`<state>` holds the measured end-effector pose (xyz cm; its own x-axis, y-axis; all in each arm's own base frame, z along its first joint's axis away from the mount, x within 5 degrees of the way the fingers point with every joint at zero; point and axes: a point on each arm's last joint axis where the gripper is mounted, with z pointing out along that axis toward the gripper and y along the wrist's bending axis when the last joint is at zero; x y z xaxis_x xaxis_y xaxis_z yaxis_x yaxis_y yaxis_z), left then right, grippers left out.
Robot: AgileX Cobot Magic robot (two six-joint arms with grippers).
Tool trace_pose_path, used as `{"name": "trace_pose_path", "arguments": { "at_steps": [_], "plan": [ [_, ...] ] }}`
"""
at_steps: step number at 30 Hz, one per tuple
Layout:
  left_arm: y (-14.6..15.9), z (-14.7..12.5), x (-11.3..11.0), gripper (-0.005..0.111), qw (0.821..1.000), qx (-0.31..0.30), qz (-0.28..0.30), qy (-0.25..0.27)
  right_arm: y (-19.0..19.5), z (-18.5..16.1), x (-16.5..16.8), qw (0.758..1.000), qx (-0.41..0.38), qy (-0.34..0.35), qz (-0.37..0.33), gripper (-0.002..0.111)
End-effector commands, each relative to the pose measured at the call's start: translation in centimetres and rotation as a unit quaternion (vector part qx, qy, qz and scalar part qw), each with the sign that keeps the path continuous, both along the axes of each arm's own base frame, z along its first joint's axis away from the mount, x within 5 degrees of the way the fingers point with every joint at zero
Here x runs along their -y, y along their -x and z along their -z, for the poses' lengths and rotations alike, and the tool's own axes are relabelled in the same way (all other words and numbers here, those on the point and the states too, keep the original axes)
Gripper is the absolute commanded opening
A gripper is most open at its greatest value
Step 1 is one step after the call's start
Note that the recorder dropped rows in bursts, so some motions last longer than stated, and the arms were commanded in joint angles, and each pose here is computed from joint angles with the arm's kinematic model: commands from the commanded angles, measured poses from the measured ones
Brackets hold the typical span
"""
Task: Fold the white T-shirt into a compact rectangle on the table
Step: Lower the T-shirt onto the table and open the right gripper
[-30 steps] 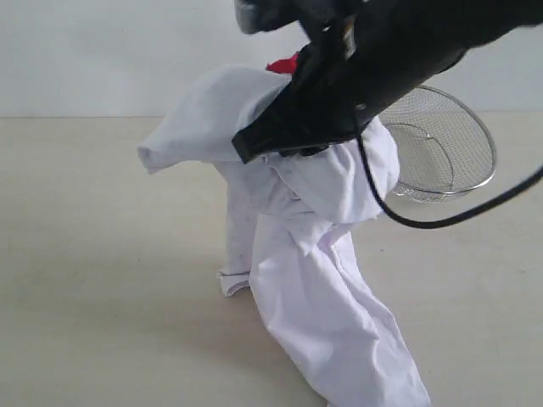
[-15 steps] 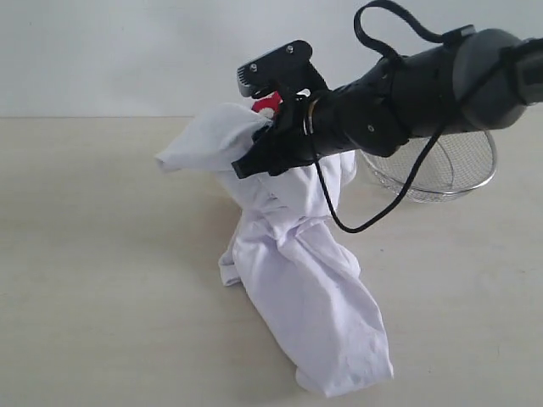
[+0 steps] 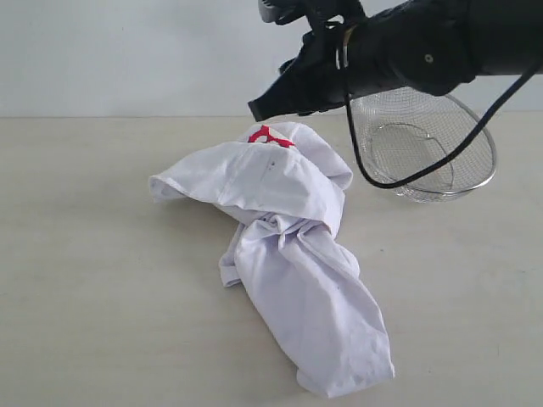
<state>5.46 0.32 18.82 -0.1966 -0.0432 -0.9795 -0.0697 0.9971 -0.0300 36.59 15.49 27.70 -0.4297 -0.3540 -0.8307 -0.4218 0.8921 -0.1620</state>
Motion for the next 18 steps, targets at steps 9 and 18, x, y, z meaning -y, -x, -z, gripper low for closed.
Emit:
{"name": "trace_pose_path", "arguments": {
  "at_steps": [9, 18],
  "plan": [
    [0.0, 0.1, 0.0, 0.005, 1.0, 0.002, -0.002, 0.004, -4.4, 7.9, 6.5, 0.991, -0.094, 0.043, 0.088, 0.0],
    [0.0, 0.1, 0.0, 0.005, 1.0, 0.002, -0.002, 0.004, -4.3, 8.4, 6.6, 0.989, -0.107, 0.048, 0.09, 0.0]
  ]
}}
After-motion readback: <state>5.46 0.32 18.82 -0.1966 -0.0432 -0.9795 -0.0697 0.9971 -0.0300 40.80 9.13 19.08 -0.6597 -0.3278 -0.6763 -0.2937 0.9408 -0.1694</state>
